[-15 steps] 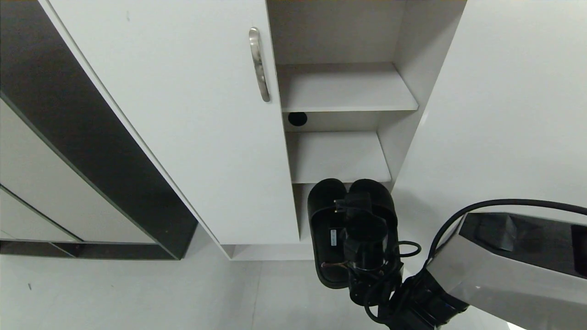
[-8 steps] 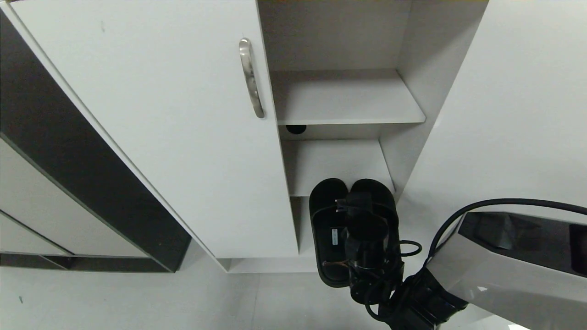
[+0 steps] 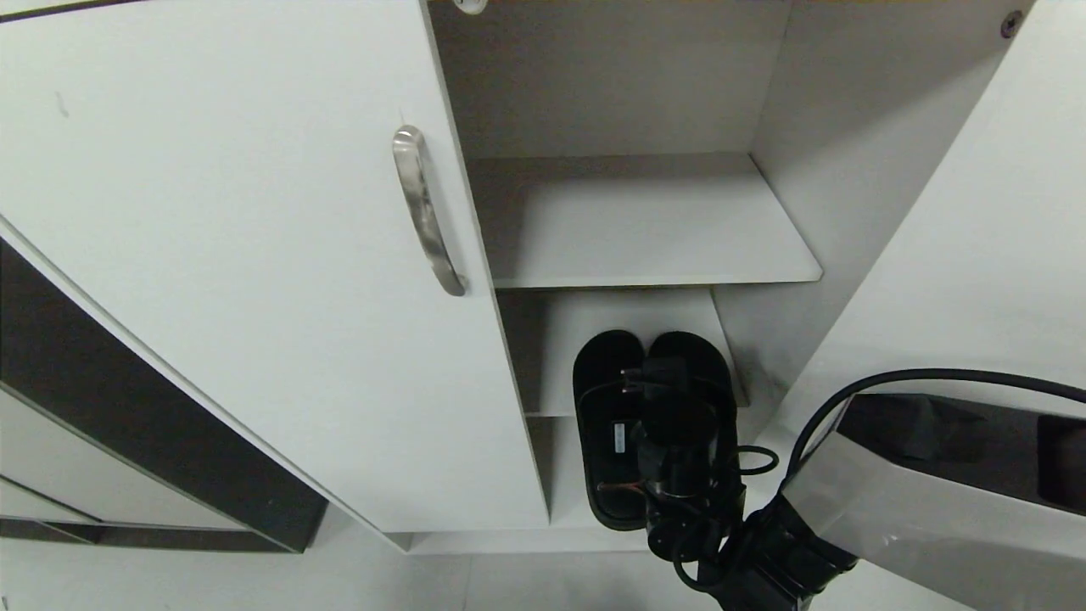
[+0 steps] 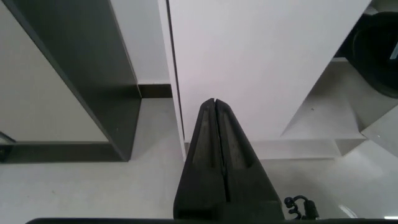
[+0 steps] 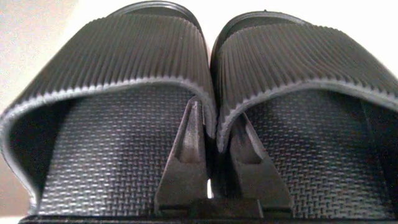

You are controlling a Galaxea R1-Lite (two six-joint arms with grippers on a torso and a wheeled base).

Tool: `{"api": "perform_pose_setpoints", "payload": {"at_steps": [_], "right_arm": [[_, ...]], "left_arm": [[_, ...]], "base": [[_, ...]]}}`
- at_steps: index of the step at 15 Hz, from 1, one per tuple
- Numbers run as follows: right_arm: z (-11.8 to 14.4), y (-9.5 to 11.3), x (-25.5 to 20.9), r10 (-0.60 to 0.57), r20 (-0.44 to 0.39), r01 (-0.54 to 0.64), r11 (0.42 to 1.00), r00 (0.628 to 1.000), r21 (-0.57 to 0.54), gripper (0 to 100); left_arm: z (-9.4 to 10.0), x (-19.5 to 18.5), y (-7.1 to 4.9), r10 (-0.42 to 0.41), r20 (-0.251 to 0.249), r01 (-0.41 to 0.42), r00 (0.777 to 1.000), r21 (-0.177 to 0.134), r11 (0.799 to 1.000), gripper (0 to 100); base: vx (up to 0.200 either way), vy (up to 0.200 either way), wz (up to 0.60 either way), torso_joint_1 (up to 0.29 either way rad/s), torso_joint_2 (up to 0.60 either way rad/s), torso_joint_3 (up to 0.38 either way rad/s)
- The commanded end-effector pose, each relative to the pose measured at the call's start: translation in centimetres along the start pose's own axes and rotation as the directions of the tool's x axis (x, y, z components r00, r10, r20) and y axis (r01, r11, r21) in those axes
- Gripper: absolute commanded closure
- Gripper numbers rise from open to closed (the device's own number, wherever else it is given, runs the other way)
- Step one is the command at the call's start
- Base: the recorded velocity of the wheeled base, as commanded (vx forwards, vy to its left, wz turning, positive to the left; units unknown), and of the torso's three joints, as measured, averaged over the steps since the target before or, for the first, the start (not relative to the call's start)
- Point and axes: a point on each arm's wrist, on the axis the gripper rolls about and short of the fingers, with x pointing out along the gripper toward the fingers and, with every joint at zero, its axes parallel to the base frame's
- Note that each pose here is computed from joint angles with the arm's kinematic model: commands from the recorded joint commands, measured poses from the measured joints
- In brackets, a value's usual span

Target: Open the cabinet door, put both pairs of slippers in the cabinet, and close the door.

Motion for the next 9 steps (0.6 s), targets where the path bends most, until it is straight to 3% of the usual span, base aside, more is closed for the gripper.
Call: {"api": "perform_pose_setpoints", "payload": {"at_steps": [1,9], "right_arm": [[0.0,0.1,0.4,-0.006,0.011,0.005,1.0,1.0,0.014,100],[1.3,0.4,6.5,-0.059,0.061,0.055,0.996,0.996,0.064,100]], "left_arm": [[0.0,0.0,0.0,0.002,-0.001,-0.002,1.0,0.0,1.0,100],[0.0,0.0,0.0,0.002,-0.001,-0.002,1.0,0.0,1.0,100]], "base": [[0.0,0.0,0.0,0.0,0.0,0.0],[0.0,0.0,0.0,0.0,0.0,0.0]]}}
